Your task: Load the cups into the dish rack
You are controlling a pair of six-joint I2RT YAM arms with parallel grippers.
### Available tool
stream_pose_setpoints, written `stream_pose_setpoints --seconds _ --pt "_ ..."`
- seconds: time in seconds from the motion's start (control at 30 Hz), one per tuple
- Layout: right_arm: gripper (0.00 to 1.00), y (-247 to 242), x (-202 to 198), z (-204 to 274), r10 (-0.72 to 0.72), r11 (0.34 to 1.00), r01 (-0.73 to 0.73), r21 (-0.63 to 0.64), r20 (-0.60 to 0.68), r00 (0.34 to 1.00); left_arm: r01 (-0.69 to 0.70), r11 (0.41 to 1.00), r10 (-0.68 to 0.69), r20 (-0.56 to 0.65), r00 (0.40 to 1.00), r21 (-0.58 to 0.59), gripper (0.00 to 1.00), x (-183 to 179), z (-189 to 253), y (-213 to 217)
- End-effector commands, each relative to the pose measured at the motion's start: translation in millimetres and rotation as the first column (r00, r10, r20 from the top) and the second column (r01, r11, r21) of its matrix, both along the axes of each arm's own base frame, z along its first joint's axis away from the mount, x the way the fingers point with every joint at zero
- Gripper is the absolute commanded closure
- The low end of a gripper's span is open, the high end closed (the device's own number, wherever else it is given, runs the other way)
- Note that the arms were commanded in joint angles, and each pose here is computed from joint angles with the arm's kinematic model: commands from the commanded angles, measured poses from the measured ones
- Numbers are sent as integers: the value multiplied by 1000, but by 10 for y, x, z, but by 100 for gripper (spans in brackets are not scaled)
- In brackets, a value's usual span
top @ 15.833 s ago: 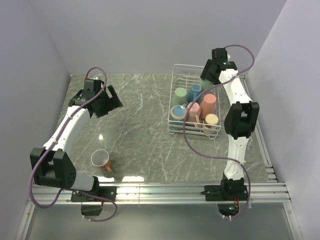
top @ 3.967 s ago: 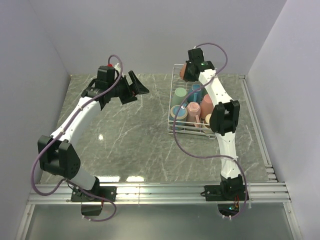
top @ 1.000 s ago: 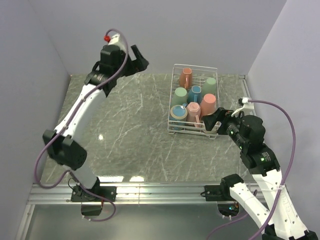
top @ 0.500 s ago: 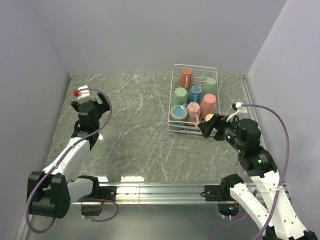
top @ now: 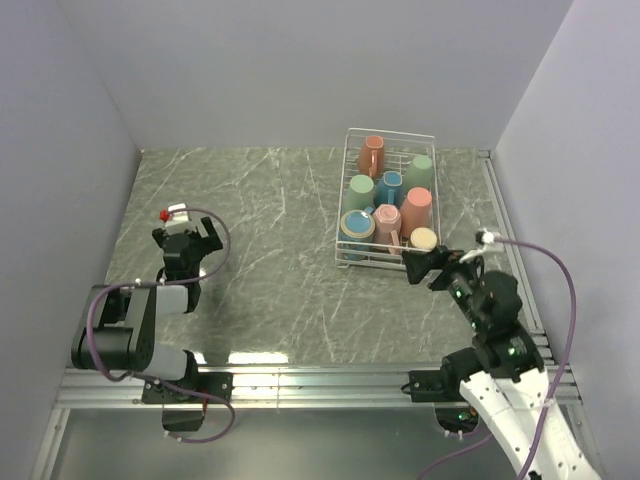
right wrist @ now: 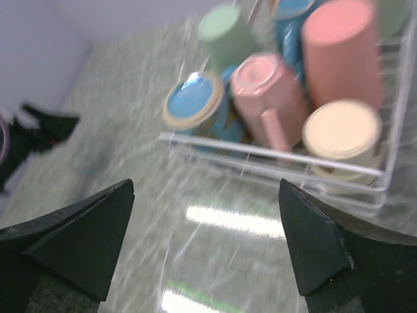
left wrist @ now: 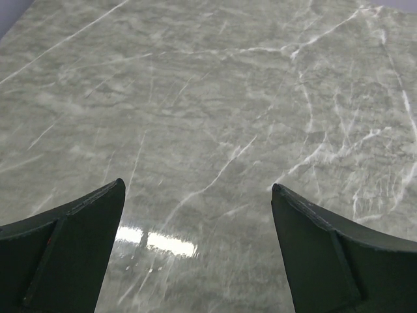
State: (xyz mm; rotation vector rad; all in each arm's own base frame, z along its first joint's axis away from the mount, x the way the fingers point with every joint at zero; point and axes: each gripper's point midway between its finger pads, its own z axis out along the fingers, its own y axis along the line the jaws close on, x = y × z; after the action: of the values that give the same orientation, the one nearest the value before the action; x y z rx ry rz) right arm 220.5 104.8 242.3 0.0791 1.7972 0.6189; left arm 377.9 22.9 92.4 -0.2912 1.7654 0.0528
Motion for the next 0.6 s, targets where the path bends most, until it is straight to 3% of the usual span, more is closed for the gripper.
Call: stream_pose_setpoints --seconds 0.0,0.07,0.17,0.23,0.43,0.57 --pt "1 -449 220 344 -294 954 271 125 233 927 63 998 -67 164 984 27 1 139 320 -80" --pt "0 -584 295 327 -365 931 347 112 255 896 66 997 -70 183 981 26 0 139 382 -73" --pt "0 -770 471 155 -445 887 462 -14 250 860 108 993 -115 242 963 44 1 52 382 -136" --pt "0 -838 612 6 -485 855 512 -86 220 846 124 992 -129 218 967 35 1 72 365 -165" --pt "0 -805 962 -440 -417 799 462 -384 199 887 126 992 -130 214 968 31 1 67 351 -169" --pt "0 -862 1111 -731 -431 789 480 -385 211 877 129 991 -133 208 969 32 1 65 335 -174"
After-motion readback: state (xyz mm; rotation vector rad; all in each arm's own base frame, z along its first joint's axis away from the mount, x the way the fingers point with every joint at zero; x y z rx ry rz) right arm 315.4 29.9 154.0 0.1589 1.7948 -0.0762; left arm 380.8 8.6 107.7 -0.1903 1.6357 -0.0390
